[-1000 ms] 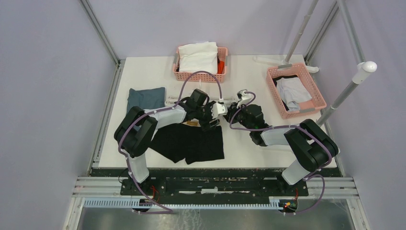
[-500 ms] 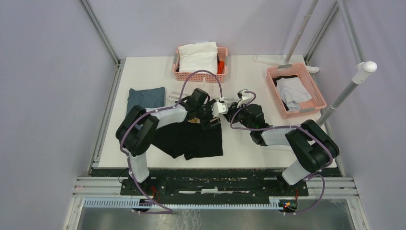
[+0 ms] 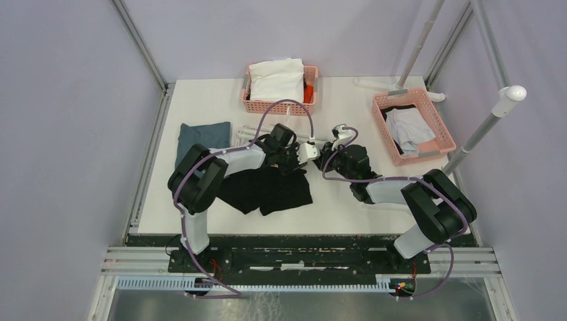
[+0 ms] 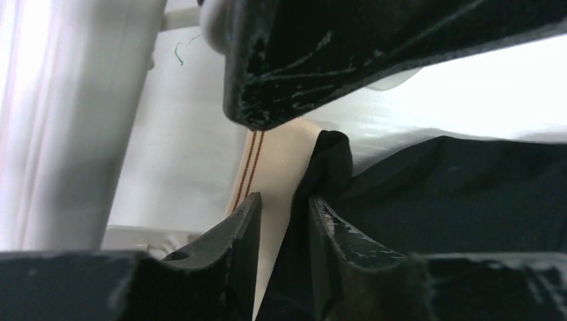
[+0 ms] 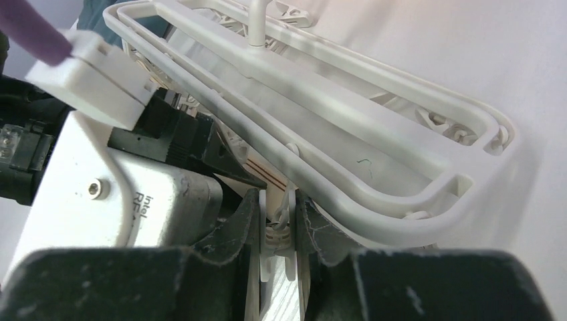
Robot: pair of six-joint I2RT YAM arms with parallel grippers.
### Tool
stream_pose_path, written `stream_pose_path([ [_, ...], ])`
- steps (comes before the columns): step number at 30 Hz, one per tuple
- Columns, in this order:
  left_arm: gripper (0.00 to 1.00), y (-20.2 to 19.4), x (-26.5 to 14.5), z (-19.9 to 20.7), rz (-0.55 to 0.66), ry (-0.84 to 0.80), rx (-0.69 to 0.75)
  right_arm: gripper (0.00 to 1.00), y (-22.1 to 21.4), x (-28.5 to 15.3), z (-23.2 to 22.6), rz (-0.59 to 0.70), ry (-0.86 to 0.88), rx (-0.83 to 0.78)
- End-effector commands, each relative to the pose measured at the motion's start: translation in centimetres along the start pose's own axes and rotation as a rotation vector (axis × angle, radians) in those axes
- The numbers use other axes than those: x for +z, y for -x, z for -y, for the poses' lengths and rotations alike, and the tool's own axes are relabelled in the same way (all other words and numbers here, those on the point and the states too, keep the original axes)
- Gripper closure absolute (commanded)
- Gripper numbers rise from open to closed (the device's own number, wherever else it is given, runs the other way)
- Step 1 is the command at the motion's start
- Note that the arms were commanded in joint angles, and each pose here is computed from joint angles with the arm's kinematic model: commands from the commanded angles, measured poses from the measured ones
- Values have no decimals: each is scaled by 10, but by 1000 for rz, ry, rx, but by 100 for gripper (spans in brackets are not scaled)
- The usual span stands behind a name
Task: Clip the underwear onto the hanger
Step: Clamp the underwear onto the hanger.
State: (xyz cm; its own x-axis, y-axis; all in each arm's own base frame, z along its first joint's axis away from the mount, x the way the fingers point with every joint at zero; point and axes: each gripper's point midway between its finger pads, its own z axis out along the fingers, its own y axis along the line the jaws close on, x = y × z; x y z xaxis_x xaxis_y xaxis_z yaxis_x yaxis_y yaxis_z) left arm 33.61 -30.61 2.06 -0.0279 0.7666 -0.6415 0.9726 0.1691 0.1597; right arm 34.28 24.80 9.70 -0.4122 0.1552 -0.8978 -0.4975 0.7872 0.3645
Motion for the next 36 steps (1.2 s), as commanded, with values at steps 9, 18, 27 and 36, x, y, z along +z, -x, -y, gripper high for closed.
stream_pose_path([
  [9, 90, 51, -38, -18, 150, 206, 44, 99, 41, -1, -20, 120, 59, -25],
  [18, 97, 76, -110, -17, 356, 634, 16, 99, 49, -6, -19, 122, 44, -55],
  [27, 97, 71, -108, 25, 285, 873, -45, 100, 52, -3, -21, 132, 49, -43],
  [36, 60, 54, -78, 107, 279, 610, 0, 100, 48, -4, -19, 117, 45, -55],
])
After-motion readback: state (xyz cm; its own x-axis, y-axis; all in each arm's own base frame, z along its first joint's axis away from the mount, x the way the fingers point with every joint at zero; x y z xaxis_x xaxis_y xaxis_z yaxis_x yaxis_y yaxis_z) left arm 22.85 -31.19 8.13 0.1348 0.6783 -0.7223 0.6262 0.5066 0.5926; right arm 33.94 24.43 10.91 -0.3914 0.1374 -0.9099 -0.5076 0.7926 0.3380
